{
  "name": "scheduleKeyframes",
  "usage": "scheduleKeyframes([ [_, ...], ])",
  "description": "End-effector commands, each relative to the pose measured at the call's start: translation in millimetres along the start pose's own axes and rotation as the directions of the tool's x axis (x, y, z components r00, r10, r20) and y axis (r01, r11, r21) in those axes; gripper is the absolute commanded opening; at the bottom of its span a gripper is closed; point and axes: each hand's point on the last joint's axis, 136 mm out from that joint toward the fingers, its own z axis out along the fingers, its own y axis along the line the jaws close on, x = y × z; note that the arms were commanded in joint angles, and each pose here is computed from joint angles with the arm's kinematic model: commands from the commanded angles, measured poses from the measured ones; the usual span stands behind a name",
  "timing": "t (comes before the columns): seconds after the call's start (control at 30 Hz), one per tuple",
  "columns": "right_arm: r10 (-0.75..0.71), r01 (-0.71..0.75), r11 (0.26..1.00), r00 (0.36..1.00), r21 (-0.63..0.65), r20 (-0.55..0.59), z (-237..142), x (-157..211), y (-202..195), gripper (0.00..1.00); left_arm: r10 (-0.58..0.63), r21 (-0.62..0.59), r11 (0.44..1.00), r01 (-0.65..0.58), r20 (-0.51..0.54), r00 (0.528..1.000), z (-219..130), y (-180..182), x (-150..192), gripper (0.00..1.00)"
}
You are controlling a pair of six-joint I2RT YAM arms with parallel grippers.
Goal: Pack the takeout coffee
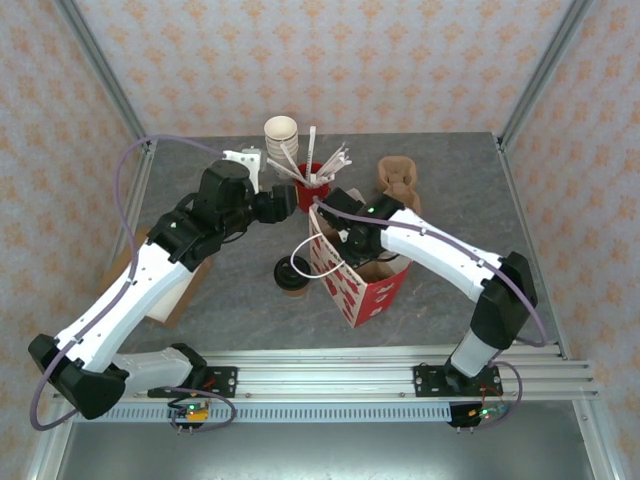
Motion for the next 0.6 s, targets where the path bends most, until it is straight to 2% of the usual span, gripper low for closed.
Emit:
scheduleKeyframes([
  [0.0, -0.014, 0.014, 1.000, 1.000, -0.002, 0.010, 19, -4, 5, 0.30, -0.013, -0.036, 0.999, 0.014, 0.051, 0.999, -9, 9, -8, 0.77],
  [0.27, 0.002, -0.003, 1.000, 0.999, -0.020, -0.046, 63, 5, 4, 0.32, -0.012, -0.033, 0.999, 0.013, 0.043, 0.999, -11, 10, -4, 0.77],
  [0.57, 0.019, -0.021, 0.999, 0.998, -0.027, -0.056, 102, 16, 3, 0.37, -0.008, -0.035, 0.999, 0.009, 0.035, 0.999, -12, 11, 0, 0.77],
])
